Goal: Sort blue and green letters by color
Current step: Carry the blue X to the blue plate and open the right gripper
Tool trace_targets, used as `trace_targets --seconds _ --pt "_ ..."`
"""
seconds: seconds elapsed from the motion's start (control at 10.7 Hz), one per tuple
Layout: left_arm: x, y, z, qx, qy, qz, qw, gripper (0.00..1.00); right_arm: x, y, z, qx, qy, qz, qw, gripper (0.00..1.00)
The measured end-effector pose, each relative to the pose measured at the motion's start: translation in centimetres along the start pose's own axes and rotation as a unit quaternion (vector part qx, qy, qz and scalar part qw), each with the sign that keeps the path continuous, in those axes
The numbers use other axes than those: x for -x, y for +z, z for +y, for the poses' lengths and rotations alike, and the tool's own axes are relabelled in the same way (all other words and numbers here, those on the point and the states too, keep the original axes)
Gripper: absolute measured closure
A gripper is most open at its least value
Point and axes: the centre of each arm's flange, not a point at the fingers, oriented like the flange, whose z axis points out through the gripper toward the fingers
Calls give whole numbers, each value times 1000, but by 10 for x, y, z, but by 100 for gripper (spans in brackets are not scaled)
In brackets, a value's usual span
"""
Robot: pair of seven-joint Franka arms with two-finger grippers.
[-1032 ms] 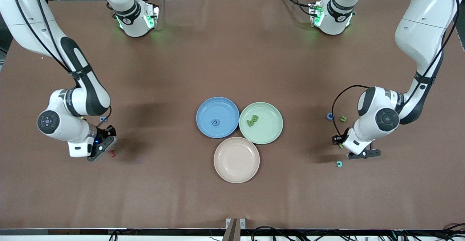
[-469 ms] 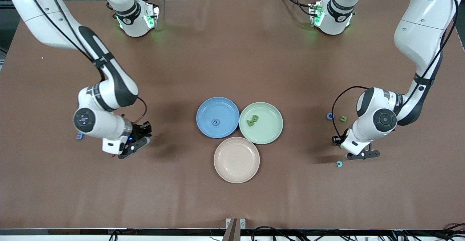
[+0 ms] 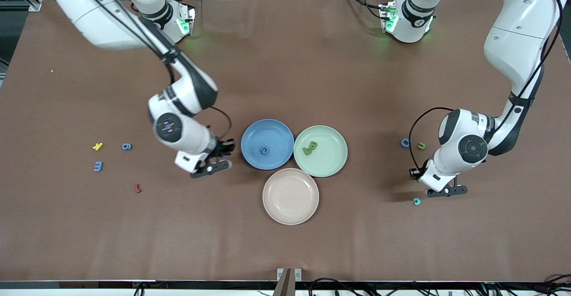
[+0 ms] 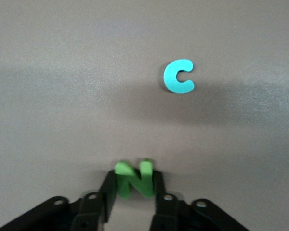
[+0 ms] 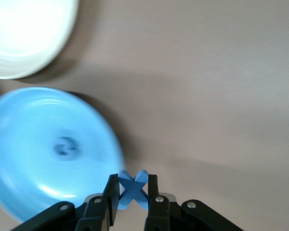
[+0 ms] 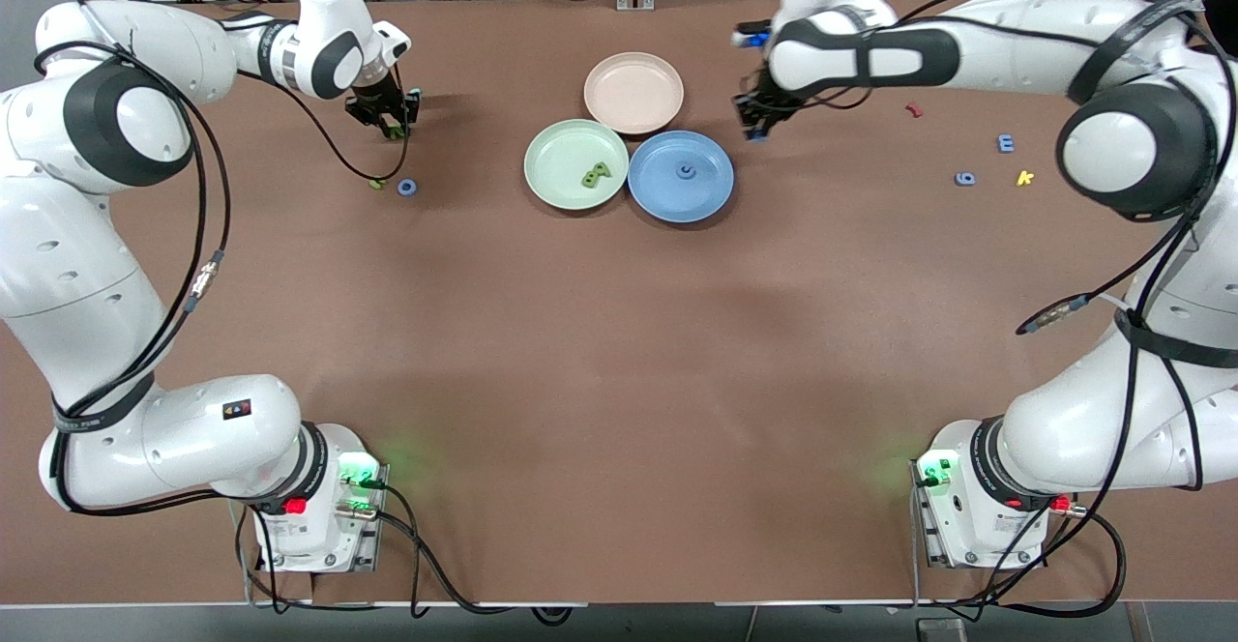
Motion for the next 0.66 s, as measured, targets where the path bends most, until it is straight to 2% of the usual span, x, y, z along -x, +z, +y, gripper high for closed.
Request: trace_targets --seconds 0.09,0.28,0.38,0.66 --pt "0 0 0 0 0 1 1000 67 6 -1 -40 -1 30 4 1000 72" --pt "-1 -1 0 0 0 2 1000 67 23 6 -106 -2 85 2 996 72" --pt "-3 -3 0 0 0 5 1000 67 31 14 -124 0 110 -2 994 69" --pt "-9 -26 24 8 16 26 1000 67 32 23 -129 4 141 -7 990 32"
